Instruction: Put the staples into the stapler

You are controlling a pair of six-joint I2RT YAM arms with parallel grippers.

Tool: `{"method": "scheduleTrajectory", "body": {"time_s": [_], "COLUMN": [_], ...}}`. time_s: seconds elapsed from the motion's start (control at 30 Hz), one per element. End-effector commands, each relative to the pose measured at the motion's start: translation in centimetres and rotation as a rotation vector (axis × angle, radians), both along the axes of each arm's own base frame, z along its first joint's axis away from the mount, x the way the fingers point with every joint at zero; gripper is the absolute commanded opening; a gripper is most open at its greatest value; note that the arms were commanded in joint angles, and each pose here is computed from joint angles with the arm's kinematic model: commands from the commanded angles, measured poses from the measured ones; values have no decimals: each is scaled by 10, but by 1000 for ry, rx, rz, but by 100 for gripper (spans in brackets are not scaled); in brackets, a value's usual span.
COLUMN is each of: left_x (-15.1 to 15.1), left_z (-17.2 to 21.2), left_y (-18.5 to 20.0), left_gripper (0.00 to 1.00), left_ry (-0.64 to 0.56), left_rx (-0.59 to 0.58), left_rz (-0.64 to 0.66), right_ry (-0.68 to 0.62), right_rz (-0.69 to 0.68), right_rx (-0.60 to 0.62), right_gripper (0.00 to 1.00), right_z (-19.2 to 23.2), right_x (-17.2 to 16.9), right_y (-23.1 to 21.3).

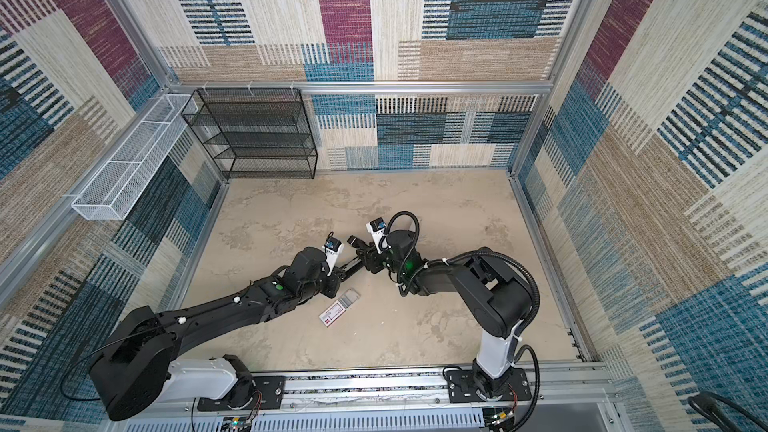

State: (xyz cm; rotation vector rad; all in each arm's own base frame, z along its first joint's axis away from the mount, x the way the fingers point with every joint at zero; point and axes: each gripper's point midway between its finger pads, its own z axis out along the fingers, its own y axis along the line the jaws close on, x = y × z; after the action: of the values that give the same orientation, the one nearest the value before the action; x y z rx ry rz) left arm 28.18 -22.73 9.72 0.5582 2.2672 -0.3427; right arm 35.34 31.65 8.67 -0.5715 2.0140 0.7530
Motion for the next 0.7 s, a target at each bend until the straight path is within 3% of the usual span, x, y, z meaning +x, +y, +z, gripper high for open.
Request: {"method": "scheduleTrajectory", "body": {"time_s": [0.0,0.1,0.23,0.47,0.67], "left_x": [-3,-5,-8,-8,12], "left_z": [0,4,11,23,41], "left_y": [13,21,21,27,39], "left_gripper": [26,26,33,33,49], "left_ry": [20,22,7,-17,-5], "left_rx": [9,11,-39,-38,-10], "left_rz": [64,107,108,128,202], "right_ry": [8,-7,-21,-26,-35], "right_rz": [-27,-37,-65,-98,-88], "right_rx": [-38,-79,-115,-113,-66], "right_gripper": [55,55,56,56,56], "right_z": [-9,-13,-19,-14,11], "right_x": [-1,-3,-4,0,-12], "right_y": [-1,2,2,0,-5]}}
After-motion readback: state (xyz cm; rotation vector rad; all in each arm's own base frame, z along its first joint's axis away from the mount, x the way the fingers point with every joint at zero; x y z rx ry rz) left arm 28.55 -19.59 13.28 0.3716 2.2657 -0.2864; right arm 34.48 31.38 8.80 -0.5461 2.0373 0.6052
